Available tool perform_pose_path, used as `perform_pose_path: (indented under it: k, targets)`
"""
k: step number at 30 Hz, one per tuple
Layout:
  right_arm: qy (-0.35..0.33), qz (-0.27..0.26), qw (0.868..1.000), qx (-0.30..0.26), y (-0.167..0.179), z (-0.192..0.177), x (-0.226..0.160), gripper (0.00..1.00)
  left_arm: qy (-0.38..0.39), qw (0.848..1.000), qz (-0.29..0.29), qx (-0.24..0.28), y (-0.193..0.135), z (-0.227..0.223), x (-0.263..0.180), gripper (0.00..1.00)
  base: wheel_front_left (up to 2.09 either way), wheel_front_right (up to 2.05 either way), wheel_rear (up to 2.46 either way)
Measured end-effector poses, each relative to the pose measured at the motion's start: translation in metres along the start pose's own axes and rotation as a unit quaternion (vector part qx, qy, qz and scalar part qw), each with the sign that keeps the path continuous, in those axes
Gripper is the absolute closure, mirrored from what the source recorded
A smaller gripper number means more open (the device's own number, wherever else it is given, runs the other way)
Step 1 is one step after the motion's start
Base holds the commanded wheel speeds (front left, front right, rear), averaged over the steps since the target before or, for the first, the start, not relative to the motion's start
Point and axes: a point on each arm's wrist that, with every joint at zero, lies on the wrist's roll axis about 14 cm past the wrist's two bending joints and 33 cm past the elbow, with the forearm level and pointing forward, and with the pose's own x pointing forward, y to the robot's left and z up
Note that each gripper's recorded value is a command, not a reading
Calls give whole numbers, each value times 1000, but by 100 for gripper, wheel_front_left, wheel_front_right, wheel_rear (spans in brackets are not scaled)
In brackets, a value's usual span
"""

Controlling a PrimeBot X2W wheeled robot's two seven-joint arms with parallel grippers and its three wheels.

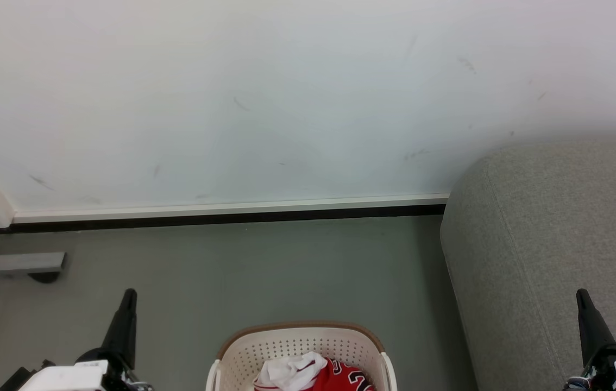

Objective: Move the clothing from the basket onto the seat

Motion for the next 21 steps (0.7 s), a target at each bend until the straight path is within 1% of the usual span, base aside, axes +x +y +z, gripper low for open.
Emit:
perform_pose_path:
  k: [21]
  targets:
    - [0,0,1000,0,0,0,0,100,0,1000,0,0,0,0,0,100,0,0,0]
